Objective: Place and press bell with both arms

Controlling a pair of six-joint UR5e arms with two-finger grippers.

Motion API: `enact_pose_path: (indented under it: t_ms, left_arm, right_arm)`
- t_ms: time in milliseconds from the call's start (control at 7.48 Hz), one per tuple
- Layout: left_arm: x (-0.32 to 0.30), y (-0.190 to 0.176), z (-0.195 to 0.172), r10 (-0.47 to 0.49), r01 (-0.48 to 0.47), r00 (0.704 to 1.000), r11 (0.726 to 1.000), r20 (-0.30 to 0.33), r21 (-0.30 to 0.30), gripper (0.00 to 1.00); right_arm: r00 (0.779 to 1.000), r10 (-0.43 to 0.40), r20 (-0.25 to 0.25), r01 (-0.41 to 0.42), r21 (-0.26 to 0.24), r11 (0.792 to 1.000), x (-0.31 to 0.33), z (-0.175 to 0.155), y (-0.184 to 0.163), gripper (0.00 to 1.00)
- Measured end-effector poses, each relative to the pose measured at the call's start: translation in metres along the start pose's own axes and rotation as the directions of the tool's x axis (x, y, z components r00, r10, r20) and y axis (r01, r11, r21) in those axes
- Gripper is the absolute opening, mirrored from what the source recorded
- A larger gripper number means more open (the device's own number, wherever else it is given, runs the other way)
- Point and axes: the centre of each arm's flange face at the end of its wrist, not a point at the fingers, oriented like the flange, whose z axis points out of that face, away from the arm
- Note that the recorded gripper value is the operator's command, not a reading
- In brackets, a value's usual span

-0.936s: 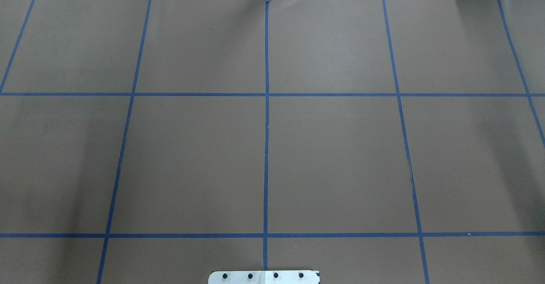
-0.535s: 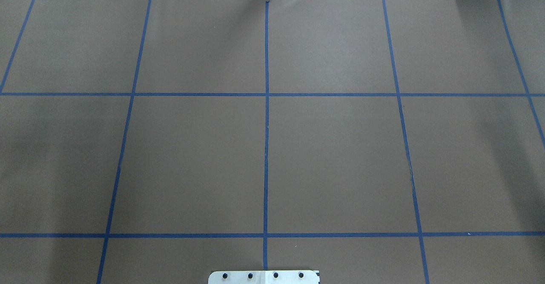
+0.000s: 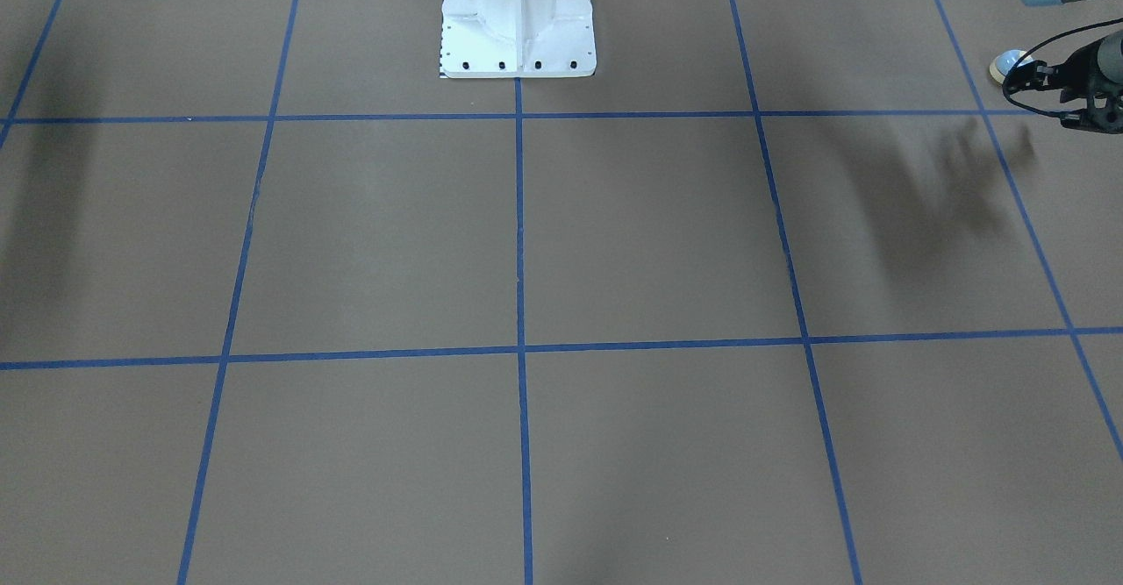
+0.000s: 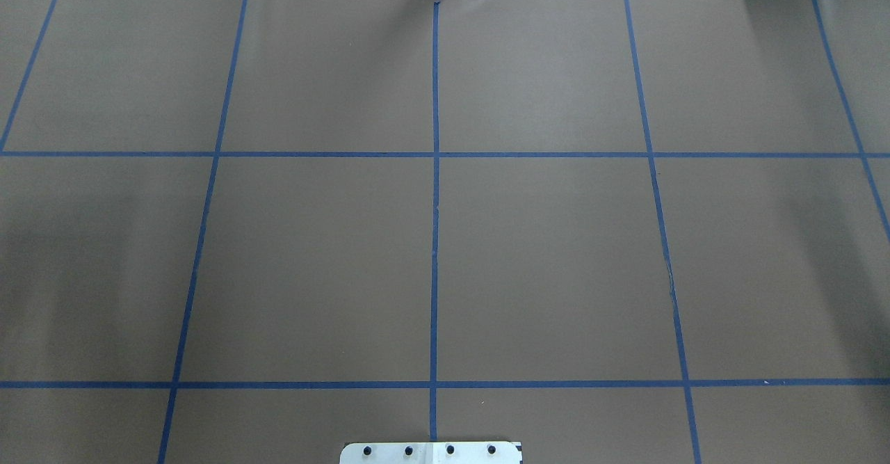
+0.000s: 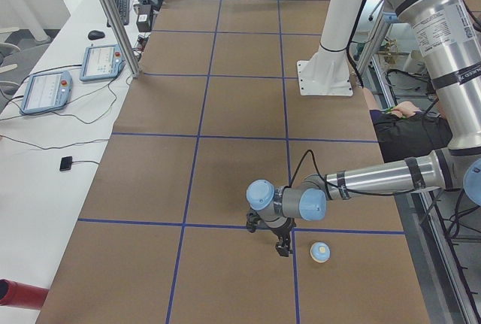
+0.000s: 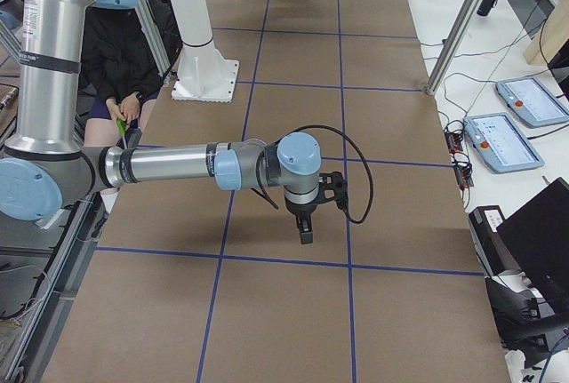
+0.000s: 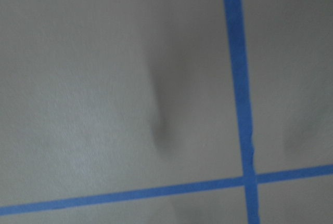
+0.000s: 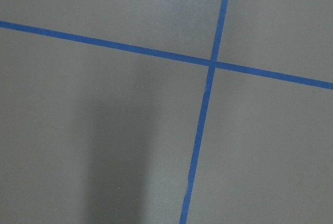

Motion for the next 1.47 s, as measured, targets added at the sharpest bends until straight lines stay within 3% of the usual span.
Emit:
enact_pose_path:
  t_ms: [401, 936, 1471]
  left_arm:
    - [-0.009, 0.017, 0.034, -0.001, 0.002, 1.0, 0.995, 0.011, -0.096, 1.0]
    - [-0.005, 0.024, 0.043, 0.0, -0.004, 1.0, 0.992, -0.024, -0.13, 1.0]
    - [-0.006, 0.026, 0.054, 0.003, -0.007, 1.0, 0.986, -0.02, -0.164, 1.0]
  right_arm:
    - [1.0, 0.0, 0.001, 0.0, 0.0, 1.0, 0.0, 0.0, 0.001, 1.0]
    - [1.0, -0.003, 0.002, 0.003, 0.004, 1.0, -0.003, -0.003, 0.002, 1.0]
    - [1.0, -0.003, 0.003, 0.003, 0.004, 1.0, -0.004, -0.003, 0.006, 1.0]
